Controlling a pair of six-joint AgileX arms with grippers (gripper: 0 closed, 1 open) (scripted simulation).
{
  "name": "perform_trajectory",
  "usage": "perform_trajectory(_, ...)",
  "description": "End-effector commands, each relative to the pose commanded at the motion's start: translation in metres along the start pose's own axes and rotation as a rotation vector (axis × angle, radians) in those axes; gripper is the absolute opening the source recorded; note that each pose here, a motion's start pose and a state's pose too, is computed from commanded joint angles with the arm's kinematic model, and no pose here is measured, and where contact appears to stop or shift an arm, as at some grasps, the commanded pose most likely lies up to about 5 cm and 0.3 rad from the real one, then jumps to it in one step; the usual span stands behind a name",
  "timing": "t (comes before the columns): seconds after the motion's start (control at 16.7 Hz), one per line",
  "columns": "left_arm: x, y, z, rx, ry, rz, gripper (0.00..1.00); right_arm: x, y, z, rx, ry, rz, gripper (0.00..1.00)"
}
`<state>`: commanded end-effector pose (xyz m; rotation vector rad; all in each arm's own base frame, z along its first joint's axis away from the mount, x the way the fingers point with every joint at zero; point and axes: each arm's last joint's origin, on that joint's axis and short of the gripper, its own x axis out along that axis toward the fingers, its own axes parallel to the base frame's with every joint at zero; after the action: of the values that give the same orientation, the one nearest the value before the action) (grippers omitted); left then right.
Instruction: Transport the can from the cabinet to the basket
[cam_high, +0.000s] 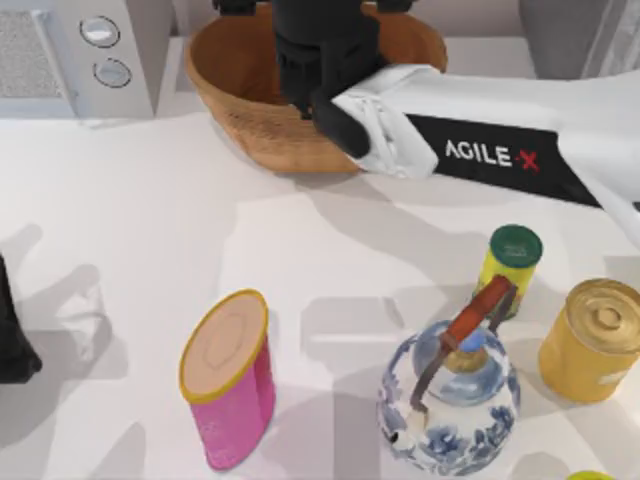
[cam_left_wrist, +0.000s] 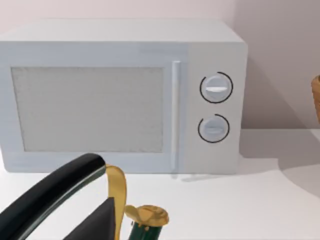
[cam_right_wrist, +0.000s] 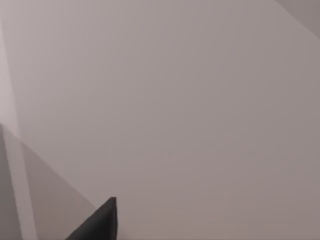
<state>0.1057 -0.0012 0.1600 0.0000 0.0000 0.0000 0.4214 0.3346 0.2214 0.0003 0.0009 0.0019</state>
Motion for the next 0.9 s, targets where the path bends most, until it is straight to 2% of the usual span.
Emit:
perform_trajectory(0.72,0.000,0.000,0.000,0.000,0.000,0.000,1.00,-0.001,0.001,0.000,0.000,0.000,0.002,1.00)
perform_trajectory(0.9,0.000,0.000,0.000,0.000,0.000,0.000,1.00,-0.003,-0.014,0.016,0.002,-0.004,0.002,1.00)
